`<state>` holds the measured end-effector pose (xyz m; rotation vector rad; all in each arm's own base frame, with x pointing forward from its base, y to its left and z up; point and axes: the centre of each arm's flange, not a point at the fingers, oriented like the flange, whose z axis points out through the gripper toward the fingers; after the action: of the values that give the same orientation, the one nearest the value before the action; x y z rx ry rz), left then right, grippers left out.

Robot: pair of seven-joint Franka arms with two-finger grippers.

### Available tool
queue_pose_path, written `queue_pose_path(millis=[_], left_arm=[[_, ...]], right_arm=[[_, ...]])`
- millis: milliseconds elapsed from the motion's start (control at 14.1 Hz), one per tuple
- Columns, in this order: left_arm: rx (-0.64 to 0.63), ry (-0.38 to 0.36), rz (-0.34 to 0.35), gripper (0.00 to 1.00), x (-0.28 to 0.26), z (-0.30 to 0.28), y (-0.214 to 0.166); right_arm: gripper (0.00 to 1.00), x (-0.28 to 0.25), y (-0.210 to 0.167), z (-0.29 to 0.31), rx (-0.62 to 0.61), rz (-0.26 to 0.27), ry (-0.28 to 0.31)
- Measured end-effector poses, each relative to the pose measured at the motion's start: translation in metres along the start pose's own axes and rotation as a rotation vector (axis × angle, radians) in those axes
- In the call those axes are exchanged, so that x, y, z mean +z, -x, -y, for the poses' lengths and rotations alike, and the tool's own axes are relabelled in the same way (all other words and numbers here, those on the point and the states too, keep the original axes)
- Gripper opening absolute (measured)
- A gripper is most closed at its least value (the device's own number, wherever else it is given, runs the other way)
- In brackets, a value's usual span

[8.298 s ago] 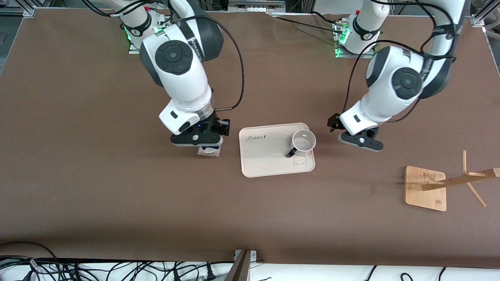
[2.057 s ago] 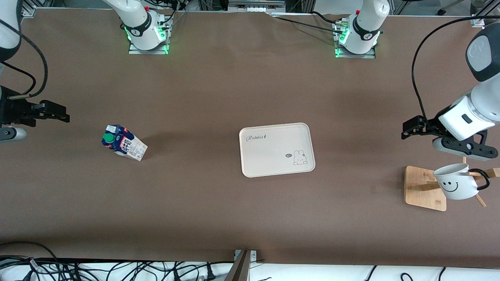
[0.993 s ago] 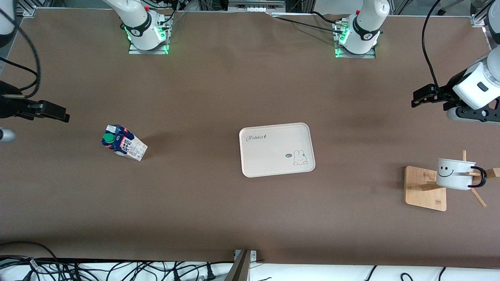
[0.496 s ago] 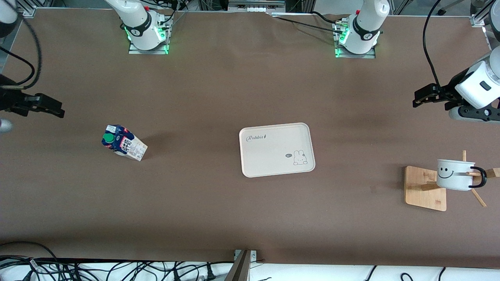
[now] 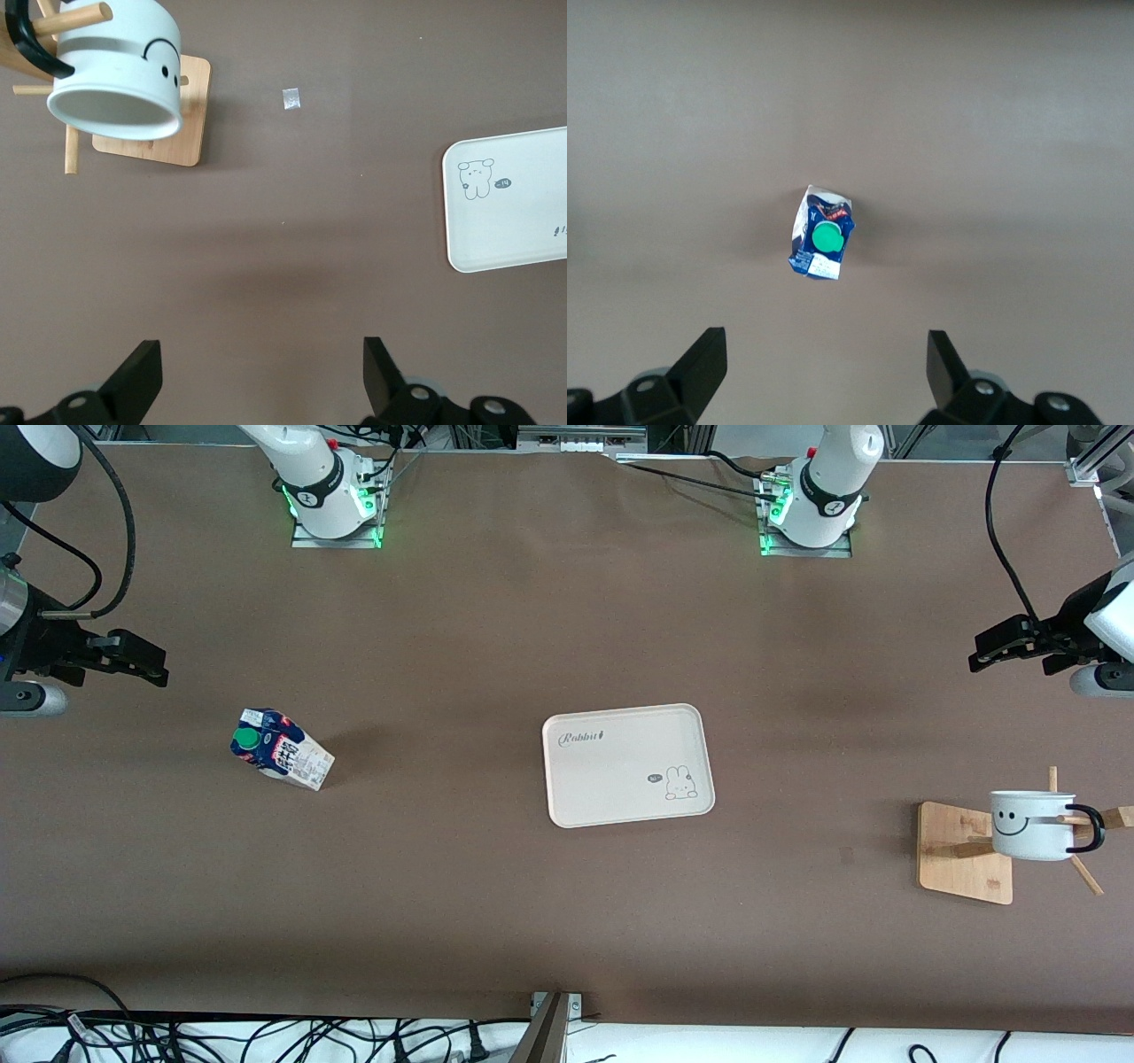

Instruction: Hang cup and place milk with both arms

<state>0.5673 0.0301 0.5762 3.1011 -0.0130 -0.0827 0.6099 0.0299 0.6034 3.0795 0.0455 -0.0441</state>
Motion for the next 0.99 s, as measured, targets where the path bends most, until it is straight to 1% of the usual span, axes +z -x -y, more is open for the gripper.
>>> queue_pose_path(millis=[142,496,851,993], left_arm=[[0.006,-0.002,-0.008,1.00,-0.001,-0.004,-0.002],[0.030,-0.023,-0.001,1.00,0.003,-0.016,-0.006],[0.030,-0.027,0.021,1.00,0.016,-0.016,-0.012],[0.030,-0.028,0.018,1.00,0.017,-0.016,-0.016]], right_arm=[[1.00,0.004,0.000,0.003,-0.005,-0.011,-0.001],[1.00,0.006,0.004,0.004,-0.006,-0.013,0.001],[1.00,0.008,0.004,-0.022,0.039,-0.009,0.011],[1.00,0.008,0.004,-0.023,0.042,-0.009,0.012]])
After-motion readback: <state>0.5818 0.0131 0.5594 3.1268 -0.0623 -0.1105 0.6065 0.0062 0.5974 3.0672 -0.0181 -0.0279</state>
